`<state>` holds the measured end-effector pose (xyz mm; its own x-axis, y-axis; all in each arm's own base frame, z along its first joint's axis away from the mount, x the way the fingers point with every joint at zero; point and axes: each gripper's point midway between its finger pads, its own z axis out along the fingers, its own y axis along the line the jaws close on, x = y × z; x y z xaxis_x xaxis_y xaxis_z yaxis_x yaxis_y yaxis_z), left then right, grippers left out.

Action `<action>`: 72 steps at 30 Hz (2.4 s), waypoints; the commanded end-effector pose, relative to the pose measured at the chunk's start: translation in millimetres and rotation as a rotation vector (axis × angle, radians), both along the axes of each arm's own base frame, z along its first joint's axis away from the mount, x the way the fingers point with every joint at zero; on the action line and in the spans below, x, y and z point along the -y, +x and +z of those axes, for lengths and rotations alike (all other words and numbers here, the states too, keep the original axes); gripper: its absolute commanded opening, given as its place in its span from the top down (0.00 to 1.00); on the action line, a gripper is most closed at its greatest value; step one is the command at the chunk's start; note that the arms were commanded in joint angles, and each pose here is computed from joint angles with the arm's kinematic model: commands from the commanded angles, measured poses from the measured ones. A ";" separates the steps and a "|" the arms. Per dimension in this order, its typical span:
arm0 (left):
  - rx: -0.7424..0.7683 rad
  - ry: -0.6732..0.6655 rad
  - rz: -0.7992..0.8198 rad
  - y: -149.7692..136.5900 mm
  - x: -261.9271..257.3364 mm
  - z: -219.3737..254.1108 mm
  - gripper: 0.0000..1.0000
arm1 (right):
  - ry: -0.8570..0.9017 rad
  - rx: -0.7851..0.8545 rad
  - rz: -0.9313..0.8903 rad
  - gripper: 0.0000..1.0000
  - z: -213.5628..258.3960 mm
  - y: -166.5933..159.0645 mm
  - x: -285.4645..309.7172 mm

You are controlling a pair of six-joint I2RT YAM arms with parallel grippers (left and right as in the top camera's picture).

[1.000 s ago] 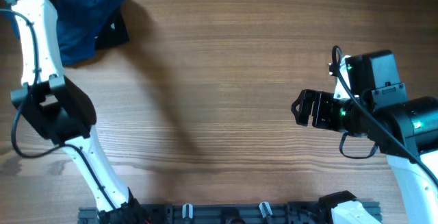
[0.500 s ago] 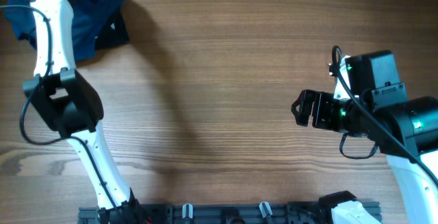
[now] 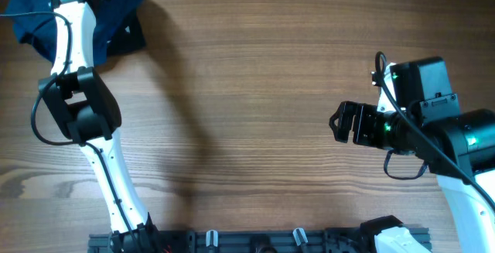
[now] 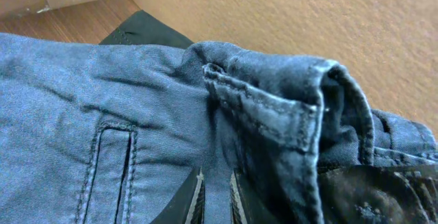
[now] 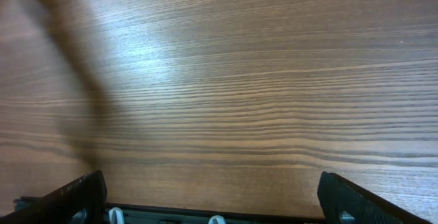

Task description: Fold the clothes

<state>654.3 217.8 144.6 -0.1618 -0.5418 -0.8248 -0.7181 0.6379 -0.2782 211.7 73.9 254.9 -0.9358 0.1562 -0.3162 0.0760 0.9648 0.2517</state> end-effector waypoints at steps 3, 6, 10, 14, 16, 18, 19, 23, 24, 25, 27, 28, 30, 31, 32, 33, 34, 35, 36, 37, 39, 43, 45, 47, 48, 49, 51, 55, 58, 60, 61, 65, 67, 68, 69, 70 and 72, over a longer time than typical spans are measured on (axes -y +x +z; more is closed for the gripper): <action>0.167 0.022 -0.050 -3.6 33.9 106.9 0.89 | 0.020 0.004 0.003 0.00 3.7 -0.3 -3.1; 0.186 0.019 -0.087 -10.7 56.3 136.7 0.91 | 0.027 0.001 0.007 0.00 3.8 -1.1 -4.4; 0.132 0.001 -0.137 -14.3 85.8 133.2 0.92 | 0.027 -0.001 0.006 0.00 3.7 -1.3 -4.3; -0.007 -0.036 -0.147 -22.4 99.0 92.6 0.96 | 0.029 -0.018 0.009 0.00 2.3 -5.1 -4.5; -0.081 -0.076 -0.128 -28.0 101.7 63.0 0.96 | 0.028 -0.020 0.009 0.00 2.1 -6.0 -4.3; -0.154 -0.096 -0.119 -32.1 102.0 33.8 0.96 | 0.029 -0.021 0.009 0.00 2.1 -6.1 -4.4; -0.177 -0.099 -0.117 -32.9 101.8 23.4 0.96 | 0.028 -0.022 0.009 0.00 2.0 -6.2 -4.3; -0.271 -0.112 -0.104 -34.1 96.8 -27.8 0.94 | 0.023 -0.043 0.008 0.01 0.0 -11.1 -3.1; -0.290 -0.115 -0.101 -34.1 95.6 -40.5 0.93 | 0.022 -0.048 0.008 0.00 -0.4 -12.3 -2.8; -0.307 -0.117 -0.098 -34.4 94.3 -51.5 0.92 | 0.021 -0.054 0.008 0.00 -0.9 -13.6 -2.5; -0.327 -0.115 -0.092 -33.7 90.4 -68.5 0.92 | 0.019 -0.061 0.008 0.01 -1.5 -15.3 -2.1; -0.327 -0.112 -0.095 -32.6 89.5 -70.5 0.91 | 0.018 -0.066 0.007 0.00 -1.9 -16.4 -1.8; -0.301 -0.107 -0.094 -28.5 86.8 -65.3 0.91 | 0.016 -0.075 0.008 0.01 -2.6 -18.7 -1.3; -0.284 -0.100 -0.098 -26.5 85.9 -56.9 0.90 | 0.015 -0.078 0.008 0.00 -2.8 -19.3 -1.0; -0.265 -0.071 -0.120 -22.6 85.3 -43.6 0.91 | 0.014 -0.078 0.008 0.00 -2.9 -19.4 -1.0; -0.248 -0.039 -0.144 -19.1 85.0 -30.0 0.91 | 0.015 -0.076 0.008 0.01 -2.7 -18.9 -1.1; -0.228 -0.009 -0.154 -17.2 83.6 -14.2 0.91 | 0.016 -0.074 0.008 0.00 -2.5 -18.2 -1.3; -0.203 0.013 -0.150 -16.7 81.4 1.6 0.91 | 0.017 -0.070 0.008 0.00 -2.2 -17.2 -1.6; -0.174 0.027 -0.140 -16.9 79.5 17.8 0.90 | 0.018 -0.065 0.008 0.00 -1.7 -16.3 -1.8; -0.134 0.042 -0.128 -17.3 77.4 38.1 0.90 | 0.019 -0.061 0.008 0.00 -1.4 -15.3 -2.0; -0.058 0.059 -0.116 -17.4 73.8 72.2 0.88 | 0.019 -0.061 0.008 0.00 -1.4 -15.3 -2.0; 0.108 0.094 -0.090 -20.6 58.9 139.6 0.84 | 0.018 -0.065 0.008 0.00 -1.8 -16.4 -1.8; 0.130 0.099 -0.076 -21.3 50.2 145.4 0.83 | 0.018 -0.065 0.008 0.00 -1.8 -16.4 -1.8; 0.138 0.102 -0.059 -22.3 39.1 145.5 0.81 | 0.018 -0.065 0.007 0.00 -1.7 -16.3 -1.8; 0.141 0.101 -0.052 -21.4 33.1 142.5 0.81 | 0.019 -0.065 0.007 0.00 -1.7 -16.3 -1.9; 0.147 0.099 -0.051 -20.2 28.1 140.6 0.81 | 0.019 -0.065 0.006 0.00 -1.7 -16.2 -1.8; 0.155 0.087 -0.064 -15.1 20.2 132.0 0.80 | 0.020 -0.064 0.004 0.00 -1.6 -15.6 -2.0; 0.145 0.064 -0.078 -4.1 4.1 100.3 0.78 | 0.029 -0.069 -0.021 0.00 -1.6 -15.6 -2.0; 0.092 0.050 -0.059 -0.6 -11.1 58.8 0.77 | 0.031 -0.070 -0.027 0.01 -1.5 -15.5 -2.1; 0.044 0.036 -0.047 -0.9 -20.0 27.9 0.76 | 0.031 -0.069 -0.027 0.00 -1.4 -15.1 -2.1; 0.015 0.029 -0.042 -2.2 -23.6 12.0 0.76 | 0.033 -0.067 -0.028 0.00 -1.2 -14.7 -2.3; -0.129 0.015 -0.026 -16.1 -41.3 -48.2 0.75 | 0.039 -0.069 -0.043 0.00 -1.0 -14.2 -2.5; -0.151 0.006 -0.014 -22.2 -48.1 -53.9 0.76 | 0.038 -0.069 -0.043 0.00 -1.0 -14.2 -2.4; -0.151 0.006 -0.010 -23.5 -50.7 -53.4 0.76 | 0.039 -0.068 -0.043 0.00 -1.0 -14.1 -2.5; -0.145 0.007 -0.006 -24.7 -52.7 -47.5 0.76 | 0.038 -0.068 -0.043 0.00 -1.0 -14.1 -2.5; -0.134 0.011 -0.005 -25.0 -53.8 -39.4 0.76 | 0.038 -0.068 -0.043 0.00 -1.0 -14.1 -2.4; -0.098 0.022 -0.003 -24.8 -53.8 -16.1 0.76 | 0.037 -0.068 -0.040 0.00 -1.0 -14.1 -2.4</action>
